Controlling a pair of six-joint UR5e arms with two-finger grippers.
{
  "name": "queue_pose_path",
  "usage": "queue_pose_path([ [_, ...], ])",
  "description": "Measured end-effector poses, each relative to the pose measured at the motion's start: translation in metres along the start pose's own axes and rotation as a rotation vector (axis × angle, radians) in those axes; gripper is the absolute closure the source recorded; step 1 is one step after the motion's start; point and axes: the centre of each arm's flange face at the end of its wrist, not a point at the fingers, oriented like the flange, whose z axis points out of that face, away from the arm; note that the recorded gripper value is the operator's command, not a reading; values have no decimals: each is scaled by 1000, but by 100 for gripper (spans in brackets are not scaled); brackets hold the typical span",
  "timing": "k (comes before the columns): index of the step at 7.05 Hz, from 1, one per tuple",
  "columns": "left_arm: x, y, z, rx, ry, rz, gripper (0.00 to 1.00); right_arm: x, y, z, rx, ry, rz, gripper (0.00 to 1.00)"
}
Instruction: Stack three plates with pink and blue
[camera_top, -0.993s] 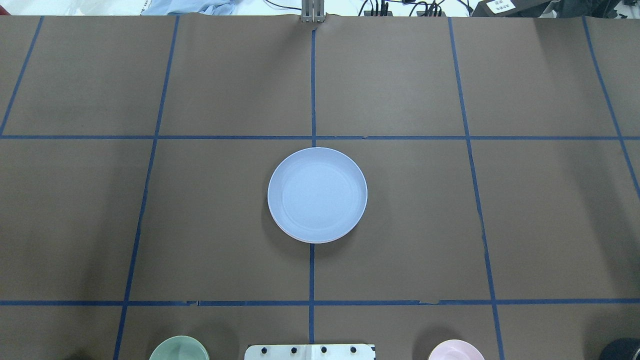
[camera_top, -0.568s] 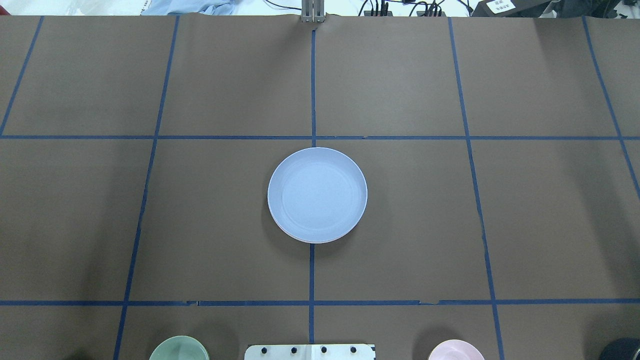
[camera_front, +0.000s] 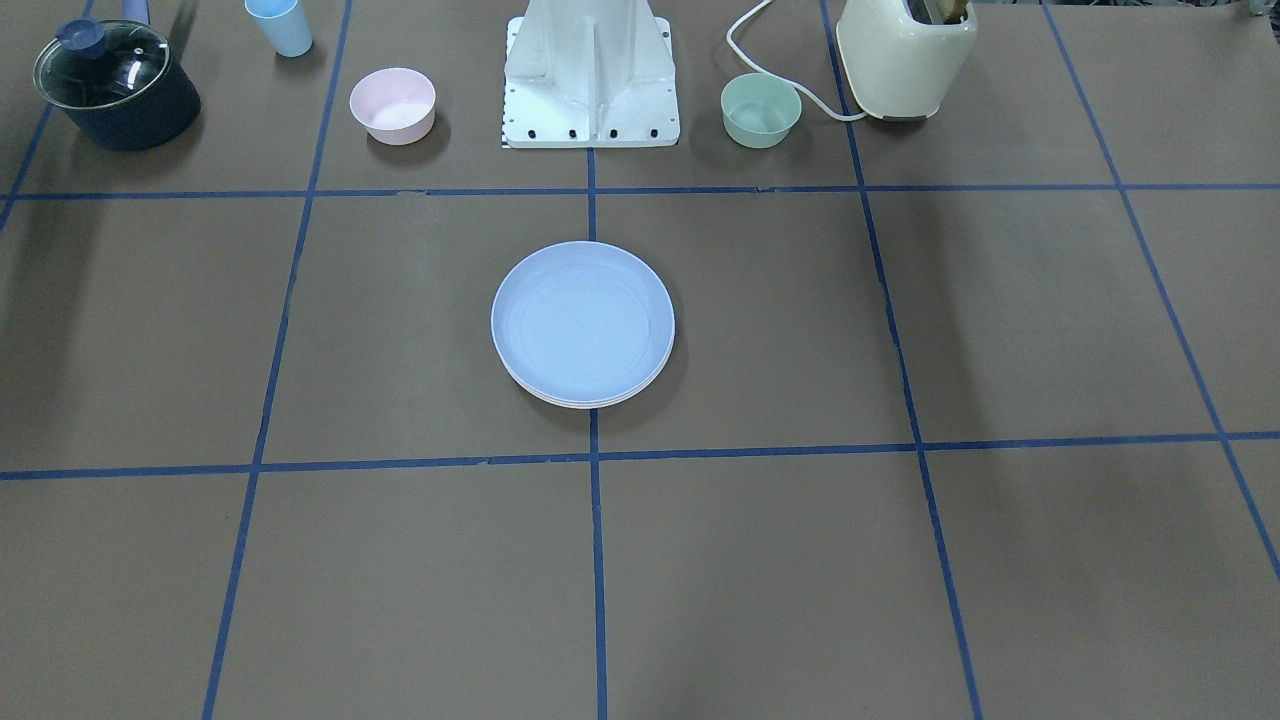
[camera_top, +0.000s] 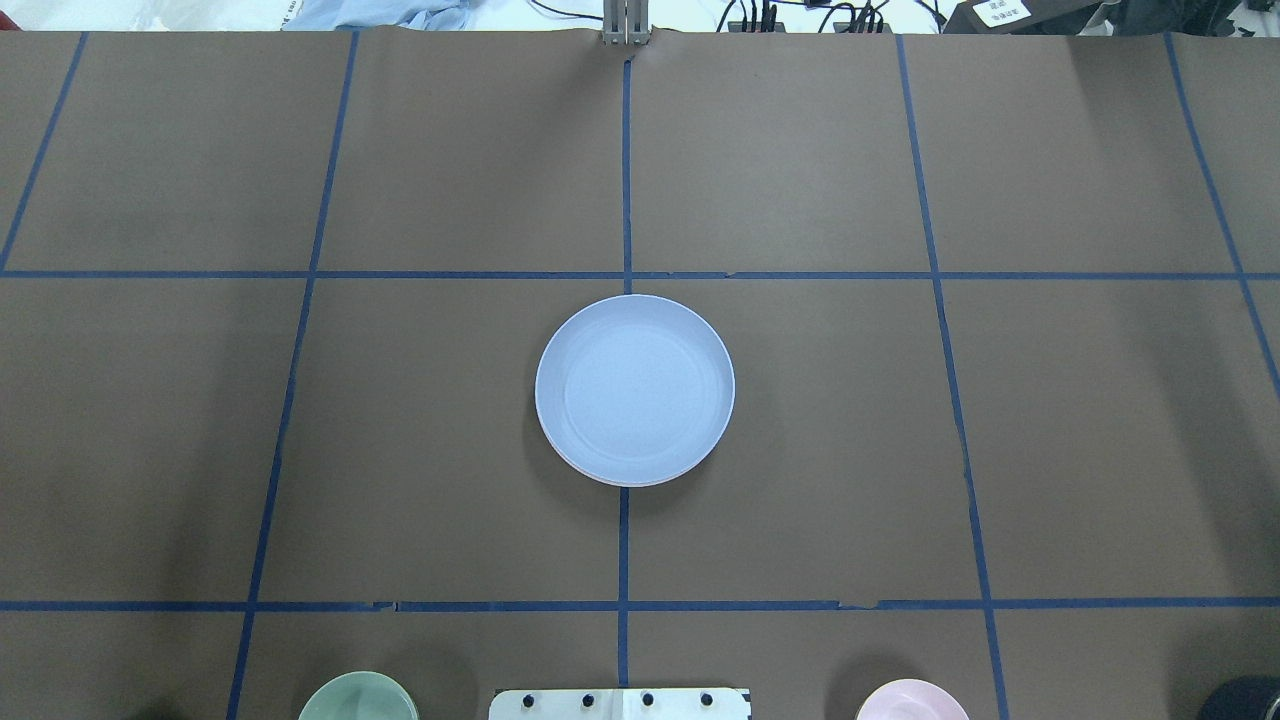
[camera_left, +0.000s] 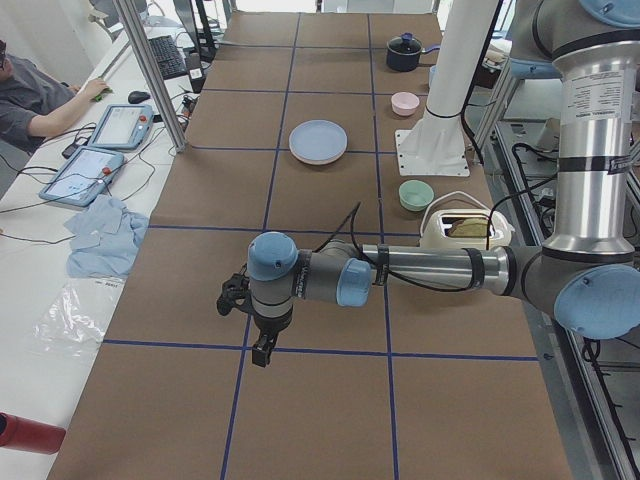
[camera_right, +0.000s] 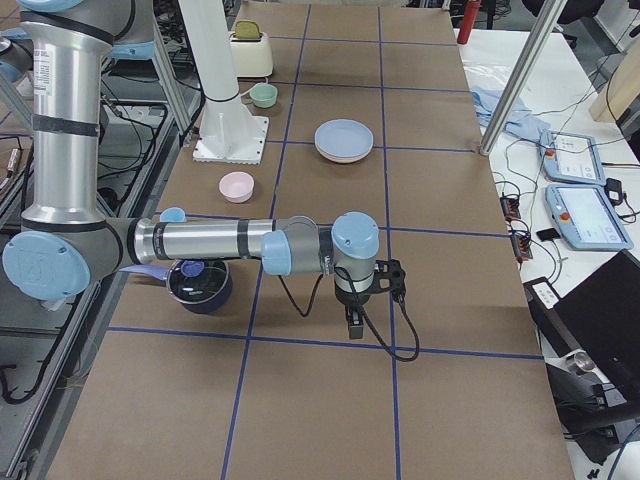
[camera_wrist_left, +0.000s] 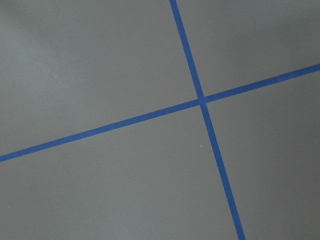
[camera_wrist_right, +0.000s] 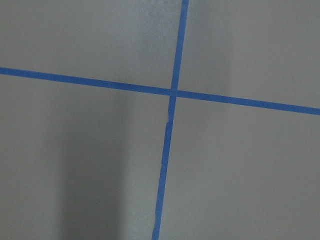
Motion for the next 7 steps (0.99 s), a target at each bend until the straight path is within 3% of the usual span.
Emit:
queue_pose_path([
  [7,-5,15,9,-20,5,-17,0,0,0,0,-1,-1,3,0],
])
